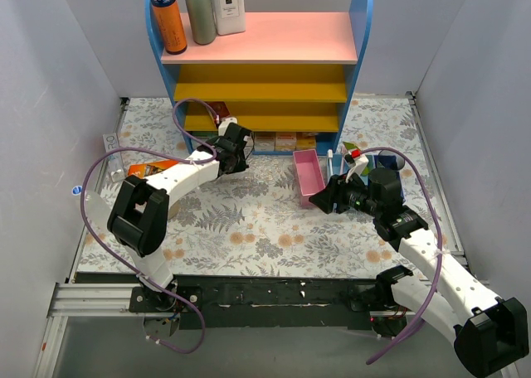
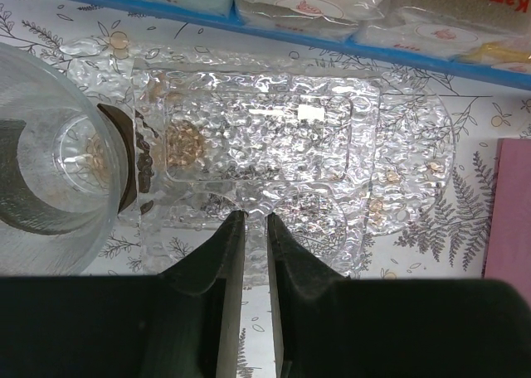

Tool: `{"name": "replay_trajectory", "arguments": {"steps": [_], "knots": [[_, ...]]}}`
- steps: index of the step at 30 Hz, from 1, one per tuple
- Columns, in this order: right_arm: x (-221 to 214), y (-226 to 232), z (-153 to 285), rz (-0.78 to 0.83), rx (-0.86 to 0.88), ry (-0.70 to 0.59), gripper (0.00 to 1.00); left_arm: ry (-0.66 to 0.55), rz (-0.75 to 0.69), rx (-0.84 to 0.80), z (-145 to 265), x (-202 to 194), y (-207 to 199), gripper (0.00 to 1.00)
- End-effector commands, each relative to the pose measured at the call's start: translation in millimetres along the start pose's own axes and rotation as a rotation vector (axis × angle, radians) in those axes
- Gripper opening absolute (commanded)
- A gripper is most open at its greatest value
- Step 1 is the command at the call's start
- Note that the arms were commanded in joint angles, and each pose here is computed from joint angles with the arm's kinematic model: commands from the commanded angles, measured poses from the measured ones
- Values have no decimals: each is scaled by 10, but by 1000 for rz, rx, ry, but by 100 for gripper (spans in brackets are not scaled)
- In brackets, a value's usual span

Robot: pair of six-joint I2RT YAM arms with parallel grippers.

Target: Prepare toiletry sets of a toothbrush and toothpaste on the tray

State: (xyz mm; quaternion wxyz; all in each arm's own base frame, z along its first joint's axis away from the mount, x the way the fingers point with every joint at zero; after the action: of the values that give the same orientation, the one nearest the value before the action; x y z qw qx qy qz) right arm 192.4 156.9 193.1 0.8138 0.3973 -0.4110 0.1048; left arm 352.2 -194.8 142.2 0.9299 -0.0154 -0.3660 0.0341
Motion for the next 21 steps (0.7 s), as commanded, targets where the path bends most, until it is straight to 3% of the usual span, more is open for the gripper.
{"name": "replay_trajectory", "arguments": {"steps": [1, 7, 11, 21], "knots": [[70, 43, 11, 14, 27, -41, 59, -24, -1, 15, 130, 51, 116, 6], [68, 38, -4, 12, 26, -37, 59, -34, -24, 4, 129, 80, 111, 10], [86, 40, -7, 16, 25, -39, 59, -39, -39, 2, 125, 111, 95, 20], [117, 47, -7, 25, 19, -42, 59, -63, -70, -3, 154, 213, 75, 30]]}}
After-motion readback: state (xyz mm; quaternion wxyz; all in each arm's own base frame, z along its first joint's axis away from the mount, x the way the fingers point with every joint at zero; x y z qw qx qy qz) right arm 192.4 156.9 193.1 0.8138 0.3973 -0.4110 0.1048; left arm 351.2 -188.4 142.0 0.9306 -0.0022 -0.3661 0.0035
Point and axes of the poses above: each gripper's point midway between its finger pads, its own z axis back along the fingers, its own y axis along the line the jaws close on, x = y × z, the point moved 6 cm from there along z, back along the fingers, and after that the axes turned 6 degrees about -z, right-handed, at the moved point
